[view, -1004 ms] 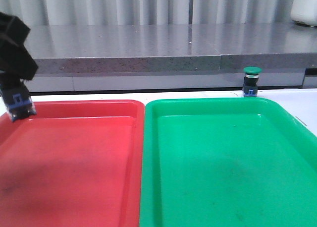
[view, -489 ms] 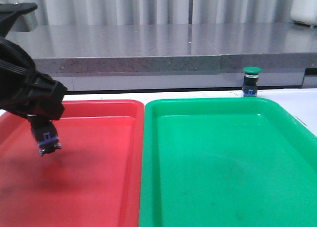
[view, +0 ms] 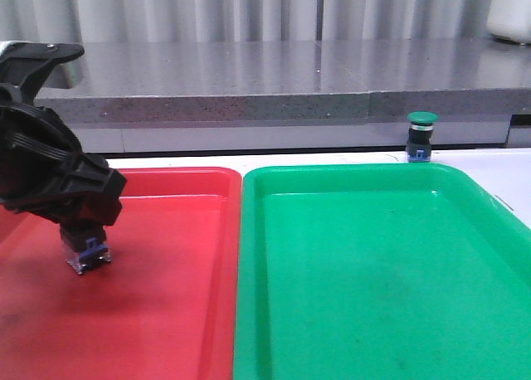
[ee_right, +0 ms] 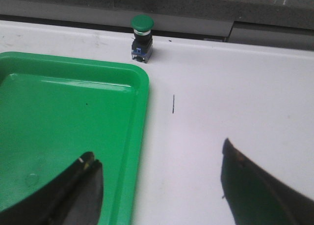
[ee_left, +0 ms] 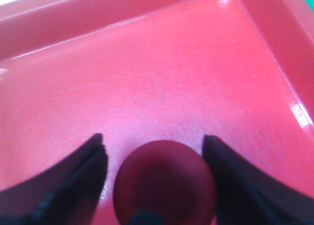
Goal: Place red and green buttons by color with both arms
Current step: 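Carry the red button into the red tray, lower it, open left gripper, then move the right gripper over the green push-button behind the green tray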
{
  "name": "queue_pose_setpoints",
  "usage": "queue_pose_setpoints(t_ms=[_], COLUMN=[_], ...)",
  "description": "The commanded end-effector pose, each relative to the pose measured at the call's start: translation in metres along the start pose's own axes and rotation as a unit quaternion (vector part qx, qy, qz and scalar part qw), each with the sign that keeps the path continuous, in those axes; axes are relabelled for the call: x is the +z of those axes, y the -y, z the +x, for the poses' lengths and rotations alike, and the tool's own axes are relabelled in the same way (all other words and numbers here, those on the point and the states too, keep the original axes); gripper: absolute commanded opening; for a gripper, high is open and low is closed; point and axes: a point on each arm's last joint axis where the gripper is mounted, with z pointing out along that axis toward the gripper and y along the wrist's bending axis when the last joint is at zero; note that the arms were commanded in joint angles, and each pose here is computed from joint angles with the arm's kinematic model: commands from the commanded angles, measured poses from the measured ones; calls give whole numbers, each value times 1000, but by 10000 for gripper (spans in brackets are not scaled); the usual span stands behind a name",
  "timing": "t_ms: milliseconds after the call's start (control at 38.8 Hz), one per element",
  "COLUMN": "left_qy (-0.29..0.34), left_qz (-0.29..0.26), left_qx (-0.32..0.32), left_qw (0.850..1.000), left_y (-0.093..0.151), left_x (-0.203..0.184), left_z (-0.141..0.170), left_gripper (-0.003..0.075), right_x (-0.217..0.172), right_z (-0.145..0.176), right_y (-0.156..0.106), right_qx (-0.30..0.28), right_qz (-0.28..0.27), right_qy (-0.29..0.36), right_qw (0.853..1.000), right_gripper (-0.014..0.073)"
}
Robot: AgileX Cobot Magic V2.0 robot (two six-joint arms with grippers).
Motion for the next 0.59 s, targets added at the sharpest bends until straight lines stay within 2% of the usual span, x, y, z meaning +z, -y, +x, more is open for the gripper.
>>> queue_pose_setpoints(t_ms=[0,232,566], left_qy=[46,57,122], left_qz=[5,8,18], left_qx=[-3,-9,-7], left_qw=[999,998,992], left_y=[3,4,5], left_x=[-11,-44,-145], left_z=[-16,-23,-26], left_gripper=[531,521,511], right_x=[-4,-4,-4], right_z=[-17,-17,-17], right_y=[1,1,1], right_qx=[-7,-7,-7], right_qz=[3,3,3], right_qy=[49,49,49], right_qw=[999,999,999], right_gripper=[529,529,529])
